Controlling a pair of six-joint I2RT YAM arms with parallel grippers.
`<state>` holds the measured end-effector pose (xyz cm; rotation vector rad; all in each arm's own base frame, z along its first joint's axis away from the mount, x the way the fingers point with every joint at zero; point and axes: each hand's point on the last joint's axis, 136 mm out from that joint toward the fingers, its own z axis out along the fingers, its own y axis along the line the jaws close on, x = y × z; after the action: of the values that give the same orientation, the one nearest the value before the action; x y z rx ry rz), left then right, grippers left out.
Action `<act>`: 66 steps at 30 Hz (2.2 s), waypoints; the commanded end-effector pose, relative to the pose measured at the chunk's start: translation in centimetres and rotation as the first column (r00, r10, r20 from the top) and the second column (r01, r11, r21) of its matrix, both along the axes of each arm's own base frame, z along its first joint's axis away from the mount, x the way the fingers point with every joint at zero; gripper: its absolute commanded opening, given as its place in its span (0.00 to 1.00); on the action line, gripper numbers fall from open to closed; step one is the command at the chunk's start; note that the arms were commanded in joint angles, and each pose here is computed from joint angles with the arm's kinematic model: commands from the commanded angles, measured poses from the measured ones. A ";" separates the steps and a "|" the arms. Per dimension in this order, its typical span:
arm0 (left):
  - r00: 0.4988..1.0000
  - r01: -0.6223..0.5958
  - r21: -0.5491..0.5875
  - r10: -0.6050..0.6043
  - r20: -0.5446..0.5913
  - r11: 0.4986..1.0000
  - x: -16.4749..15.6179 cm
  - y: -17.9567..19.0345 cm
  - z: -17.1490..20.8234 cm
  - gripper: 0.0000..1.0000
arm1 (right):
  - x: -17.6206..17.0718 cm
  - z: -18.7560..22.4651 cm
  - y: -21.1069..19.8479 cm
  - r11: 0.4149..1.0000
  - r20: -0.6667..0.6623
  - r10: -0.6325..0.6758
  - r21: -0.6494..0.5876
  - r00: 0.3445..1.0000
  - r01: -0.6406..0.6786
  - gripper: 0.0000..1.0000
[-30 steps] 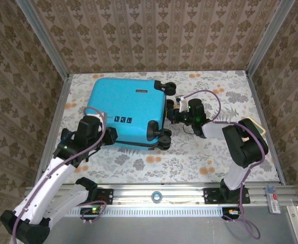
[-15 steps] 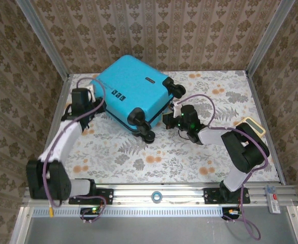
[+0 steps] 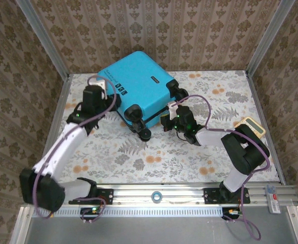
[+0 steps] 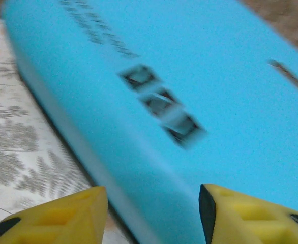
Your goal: Pack the luggage
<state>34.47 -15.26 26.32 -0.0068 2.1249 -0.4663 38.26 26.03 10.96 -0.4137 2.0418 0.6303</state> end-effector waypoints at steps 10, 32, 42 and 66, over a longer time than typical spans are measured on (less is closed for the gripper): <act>0.992 -0.054 0.029 0.057 -0.114 0.998 -8.1 -5.6 -3.6 0.75 | 0.2 2.0 1.1 0.999 0.046 0.040 -0.006 0.998 -0.040 0.00; 0.975 -0.015 0.214 0.062 -0.214 0.977 -5.7 -9.0 -8.0 0.74 | -0.5 1.4 0.8 0.999 0.039 0.044 0.006 0.998 -0.044 0.00; 0.961 -0.037 0.254 0.104 -0.255 0.966 -5.0 -7.2 -10.0 0.36 | 0.0 1.5 -0.1 1.000 0.072 -0.003 -0.004 0.997 0.003 0.00; 0.972 -0.076 0.180 0.113 -0.206 0.981 -5.2 -4.5 -6.2 0.13 | 3.9 5.2 -8.3 0.873 0.295 -0.479 0.063 0.827 0.483 0.00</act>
<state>30.75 -22.18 19.26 -0.1242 2.3476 -0.3158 39.73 23.00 10.81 -0.2532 1.9311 0.3815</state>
